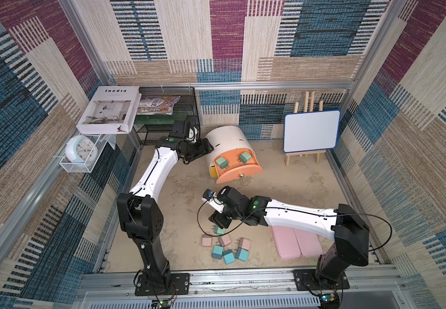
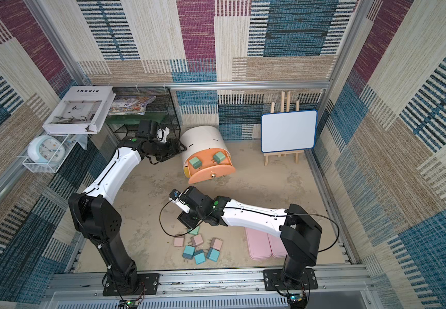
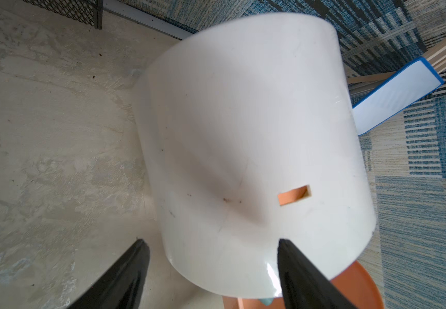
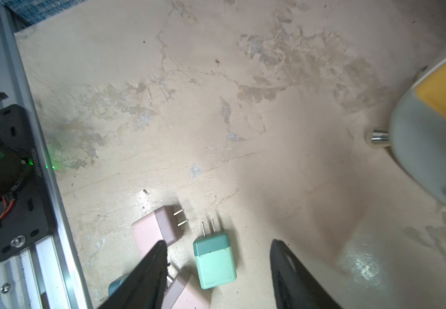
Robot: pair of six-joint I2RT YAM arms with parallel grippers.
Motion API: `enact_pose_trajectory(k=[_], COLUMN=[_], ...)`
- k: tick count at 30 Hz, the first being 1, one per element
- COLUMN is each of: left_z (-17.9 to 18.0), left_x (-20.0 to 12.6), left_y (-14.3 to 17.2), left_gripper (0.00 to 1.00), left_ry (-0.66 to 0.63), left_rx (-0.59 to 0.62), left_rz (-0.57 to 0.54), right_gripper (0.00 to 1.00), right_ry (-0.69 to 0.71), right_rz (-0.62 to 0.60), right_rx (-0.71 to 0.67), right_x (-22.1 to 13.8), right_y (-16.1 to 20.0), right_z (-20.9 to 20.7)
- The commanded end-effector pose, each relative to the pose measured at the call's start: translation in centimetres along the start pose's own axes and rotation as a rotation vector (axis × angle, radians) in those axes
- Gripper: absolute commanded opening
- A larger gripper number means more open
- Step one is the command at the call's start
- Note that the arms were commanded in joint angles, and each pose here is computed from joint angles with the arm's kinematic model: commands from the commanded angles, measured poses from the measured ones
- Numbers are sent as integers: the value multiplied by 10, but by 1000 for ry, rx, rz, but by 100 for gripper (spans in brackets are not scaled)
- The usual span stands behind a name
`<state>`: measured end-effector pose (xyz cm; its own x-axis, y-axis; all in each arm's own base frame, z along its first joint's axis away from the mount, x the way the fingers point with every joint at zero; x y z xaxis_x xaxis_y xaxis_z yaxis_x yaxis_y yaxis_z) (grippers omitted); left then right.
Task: Place the plugs into the drawer by color
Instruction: Pick up the plug from the center of the board.
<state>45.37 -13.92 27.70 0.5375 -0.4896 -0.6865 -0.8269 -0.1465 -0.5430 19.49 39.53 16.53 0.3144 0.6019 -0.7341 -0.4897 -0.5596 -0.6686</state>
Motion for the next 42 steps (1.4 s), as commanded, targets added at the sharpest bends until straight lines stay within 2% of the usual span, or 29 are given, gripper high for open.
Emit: enact_pose_trajectory(k=[1,16,28,42], left_z=[1,-1,-2,-2], left_x=[-5,-2,-1,-2], left_y=[0,2,2,2], left_gripper=[79,79,79,79], left_ry=[-14,-3,0,0], left_rx=[17,10,12,14], left_rz=[-6,3,5,4], right_gripper=[64,71,72,53], right_ry=[-19,-9,-12,59], right_rz=[-12,174,242,253], right_rx=[29,-13,-9,67], right_x=[13,38,51,56], right_y=[7,61,80,79], right_z=[3,-7,-12,-30])
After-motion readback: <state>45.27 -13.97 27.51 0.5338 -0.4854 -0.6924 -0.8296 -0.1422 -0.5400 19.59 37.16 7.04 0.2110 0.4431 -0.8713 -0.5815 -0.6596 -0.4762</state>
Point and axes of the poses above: each gripper's point midway between its finger pads, its own x axis out along the fingers, its own z axis along the line the jaws close on, y = z × x, the point moved 4 cm from there along -x, back along the fingers, and after that the axes turned 9 degrees about x, right-handed, at the moved point
